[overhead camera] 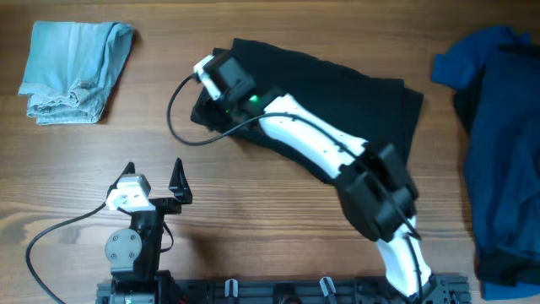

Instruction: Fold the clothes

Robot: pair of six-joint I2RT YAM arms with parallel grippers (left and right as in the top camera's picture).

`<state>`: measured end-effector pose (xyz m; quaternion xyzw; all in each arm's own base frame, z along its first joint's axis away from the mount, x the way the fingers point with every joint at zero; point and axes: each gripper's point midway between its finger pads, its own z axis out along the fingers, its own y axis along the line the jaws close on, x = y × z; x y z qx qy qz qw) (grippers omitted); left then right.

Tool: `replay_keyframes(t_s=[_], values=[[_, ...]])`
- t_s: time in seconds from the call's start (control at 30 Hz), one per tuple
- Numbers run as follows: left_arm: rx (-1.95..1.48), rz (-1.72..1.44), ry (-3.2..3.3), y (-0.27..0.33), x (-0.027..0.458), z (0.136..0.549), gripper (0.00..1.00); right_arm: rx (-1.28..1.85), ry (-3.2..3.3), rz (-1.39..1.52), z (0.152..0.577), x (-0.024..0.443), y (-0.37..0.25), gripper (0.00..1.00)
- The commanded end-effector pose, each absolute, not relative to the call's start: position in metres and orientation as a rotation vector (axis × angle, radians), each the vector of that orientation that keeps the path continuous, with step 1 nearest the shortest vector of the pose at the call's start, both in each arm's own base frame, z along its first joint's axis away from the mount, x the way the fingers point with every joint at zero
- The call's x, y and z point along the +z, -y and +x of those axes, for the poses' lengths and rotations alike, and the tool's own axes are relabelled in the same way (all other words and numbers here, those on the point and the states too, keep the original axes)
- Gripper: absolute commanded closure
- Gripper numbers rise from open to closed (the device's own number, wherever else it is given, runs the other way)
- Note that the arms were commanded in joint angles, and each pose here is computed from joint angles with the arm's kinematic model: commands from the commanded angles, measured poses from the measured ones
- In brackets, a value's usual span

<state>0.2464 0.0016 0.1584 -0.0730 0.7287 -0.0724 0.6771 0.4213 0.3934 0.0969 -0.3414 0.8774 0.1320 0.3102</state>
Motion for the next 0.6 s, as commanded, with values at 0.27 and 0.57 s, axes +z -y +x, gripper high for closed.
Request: replay_keyframes(t_s=[0.27, 0.57], values=[[-0.158, -0.145, -1.64, -0.001, 0.157, 0.246, 0.0, 0.114, -2.375, -0.512, 0.455, 0.253, -0.156, 0.07], [-0.158, -0.145, -1.641, -0.001, 0.157, 0.246, 0.0, 0.083, -2.601, -0.46, 0.46, 0.193, -0.011, 0.17]])
